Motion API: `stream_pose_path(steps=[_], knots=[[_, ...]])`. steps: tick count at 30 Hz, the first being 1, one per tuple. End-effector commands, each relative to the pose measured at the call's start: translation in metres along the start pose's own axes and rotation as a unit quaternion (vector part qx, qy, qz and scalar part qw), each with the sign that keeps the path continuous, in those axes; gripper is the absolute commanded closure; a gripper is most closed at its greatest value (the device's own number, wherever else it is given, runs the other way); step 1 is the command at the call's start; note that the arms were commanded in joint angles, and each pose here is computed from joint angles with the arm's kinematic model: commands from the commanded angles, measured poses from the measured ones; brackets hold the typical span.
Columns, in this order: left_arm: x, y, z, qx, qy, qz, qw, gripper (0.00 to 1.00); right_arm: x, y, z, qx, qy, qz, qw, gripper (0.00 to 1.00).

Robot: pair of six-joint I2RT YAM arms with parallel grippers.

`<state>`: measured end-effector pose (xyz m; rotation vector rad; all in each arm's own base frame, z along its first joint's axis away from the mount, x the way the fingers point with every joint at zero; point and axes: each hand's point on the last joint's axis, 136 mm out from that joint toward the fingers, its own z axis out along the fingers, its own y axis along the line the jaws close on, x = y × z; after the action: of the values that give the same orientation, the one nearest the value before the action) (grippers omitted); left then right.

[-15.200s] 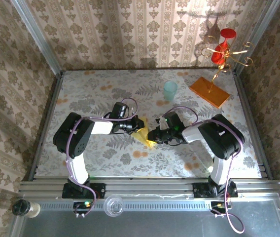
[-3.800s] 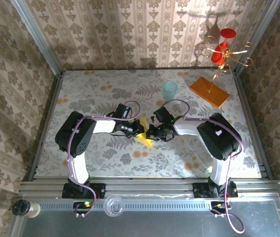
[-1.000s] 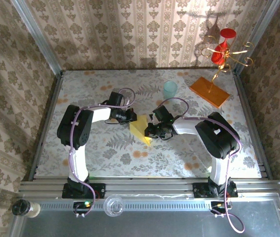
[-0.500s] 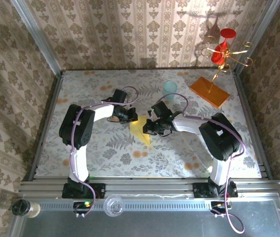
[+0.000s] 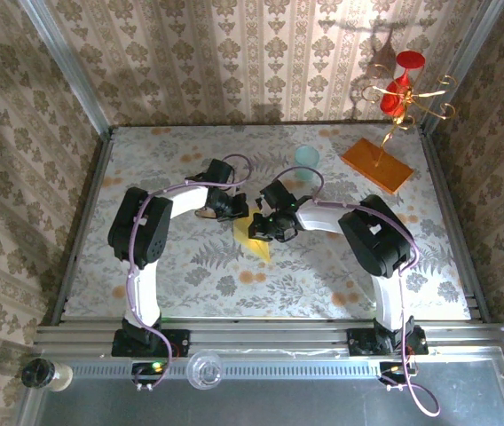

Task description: Fold a paper plane with a square sheet of paper (pick it up from the middle)

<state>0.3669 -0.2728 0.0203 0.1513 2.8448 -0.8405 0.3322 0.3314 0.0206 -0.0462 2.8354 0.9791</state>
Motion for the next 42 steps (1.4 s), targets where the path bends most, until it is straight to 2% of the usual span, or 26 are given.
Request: stream_pose_path(steps=[1, 12, 26, 32, 36, 42], knots=[[0.043, 0.052, 0.024, -0.098, 0.07, -0.022, 0.993, 1.0, 0.008, -0.013, 0.003, 0.019, 0.012, 0.012, 1.0, 1.0], [0.05, 0.068, 0.027, -0.133, 0.081, -0.027, 0.987, 1.0, 0.045, -0.033, -0.006, 0.018, 0.039, 0.014, 0.999, 1.0], [0.053, 0.069, 0.034, -0.124, 0.088, -0.035, 0.988, 1.0, 0.099, -0.054, -0.024, -0.024, 0.04, 0.067, 0.997, 1.0], [0.051, 0.066, 0.035, -0.114, 0.086, -0.037, 0.989, 1.0, 0.121, -0.069, -0.034, -0.01, 0.05, 0.081, 0.995, 1.0], [0.044, 0.049, 0.035, -0.079, 0.08, -0.038, 0.993, 1.0, 0.107, -0.056, -0.045, -0.028, 0.026, 0.074, 0.997, 1.0], [0.014, 0.002, 0.015, -0.013, 0.029, -0.023, 0.999, 0.99, 0.056, -0.021, -0.072, -0.039, -0.064, 0.045, 0.996, 0.94]])
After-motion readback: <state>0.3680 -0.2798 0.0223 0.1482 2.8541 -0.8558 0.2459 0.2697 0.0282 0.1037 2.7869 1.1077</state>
